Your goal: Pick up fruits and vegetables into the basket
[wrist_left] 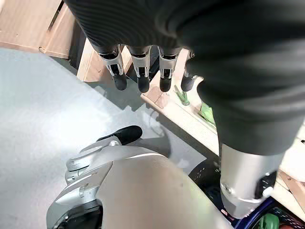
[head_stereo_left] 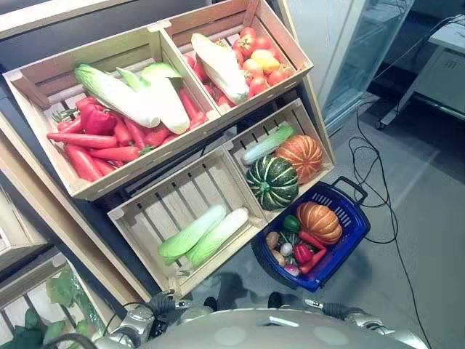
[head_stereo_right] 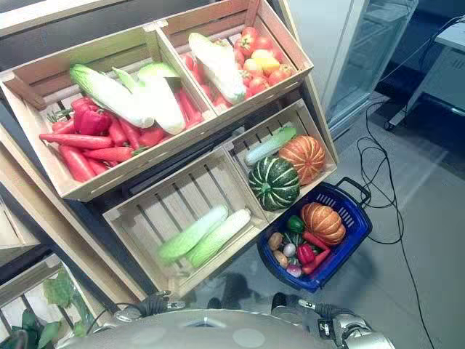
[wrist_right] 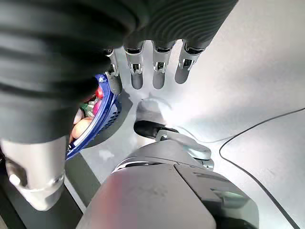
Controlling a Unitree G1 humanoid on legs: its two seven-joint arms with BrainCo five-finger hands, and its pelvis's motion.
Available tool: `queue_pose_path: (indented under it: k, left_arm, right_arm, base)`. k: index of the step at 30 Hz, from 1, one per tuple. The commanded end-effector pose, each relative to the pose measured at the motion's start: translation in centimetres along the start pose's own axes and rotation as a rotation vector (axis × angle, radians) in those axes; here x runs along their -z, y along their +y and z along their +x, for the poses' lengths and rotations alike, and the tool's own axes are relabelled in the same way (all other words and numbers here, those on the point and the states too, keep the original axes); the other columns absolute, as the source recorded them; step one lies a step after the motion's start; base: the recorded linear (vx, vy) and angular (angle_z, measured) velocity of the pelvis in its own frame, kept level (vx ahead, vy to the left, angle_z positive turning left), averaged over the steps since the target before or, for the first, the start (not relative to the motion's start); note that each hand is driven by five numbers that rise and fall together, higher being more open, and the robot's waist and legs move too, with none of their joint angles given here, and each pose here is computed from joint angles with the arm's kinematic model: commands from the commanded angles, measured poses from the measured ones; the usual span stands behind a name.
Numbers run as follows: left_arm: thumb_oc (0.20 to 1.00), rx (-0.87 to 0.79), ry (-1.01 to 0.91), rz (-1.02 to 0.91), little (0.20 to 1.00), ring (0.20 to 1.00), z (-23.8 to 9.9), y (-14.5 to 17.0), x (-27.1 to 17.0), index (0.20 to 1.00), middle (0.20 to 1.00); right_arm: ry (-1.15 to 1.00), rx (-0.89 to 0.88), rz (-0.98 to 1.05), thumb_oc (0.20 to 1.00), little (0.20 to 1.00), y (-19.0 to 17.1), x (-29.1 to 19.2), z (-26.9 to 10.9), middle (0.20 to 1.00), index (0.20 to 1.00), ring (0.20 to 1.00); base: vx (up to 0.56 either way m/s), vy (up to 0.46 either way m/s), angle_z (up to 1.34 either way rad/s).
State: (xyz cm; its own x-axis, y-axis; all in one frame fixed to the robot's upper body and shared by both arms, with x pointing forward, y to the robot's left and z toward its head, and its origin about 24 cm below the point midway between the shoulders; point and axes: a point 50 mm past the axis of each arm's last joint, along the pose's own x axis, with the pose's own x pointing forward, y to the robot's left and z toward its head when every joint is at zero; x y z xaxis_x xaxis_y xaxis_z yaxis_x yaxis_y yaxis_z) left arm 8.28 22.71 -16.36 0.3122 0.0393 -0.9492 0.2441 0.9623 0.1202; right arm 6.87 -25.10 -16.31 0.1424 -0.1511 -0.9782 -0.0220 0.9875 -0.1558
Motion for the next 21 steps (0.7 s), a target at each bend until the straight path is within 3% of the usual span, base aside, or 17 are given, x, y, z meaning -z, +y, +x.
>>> queue_pose_path:
  k: [1, 21]
  left_arm:
    - [1.0, -0.013, -0.003, -0.032, 1.0, 1.0, 0.3, 0.4, -1.4, 1.0, 1.0]
    - [1.0, 0.011, -0.076, -0.021, 1.0, 1.0, 0.3, 0.3, -2.5, 1.0, 1.0]
  right_arm:
    - [-0.005, -0.023, -0.052, 1.0, 1.0, 1.2, -1.2, 0.1, 1.0, 1.0, 1.0]
    - [-0.009, -0.022, -0.048, 1.0, 1.0, 1.1, -1.4, 0.1, 1.0, 1.0, 1.0]
  base:
    - [-0.15, 0.08, 0.25]
    - [0.0, 0.0, 0.0]
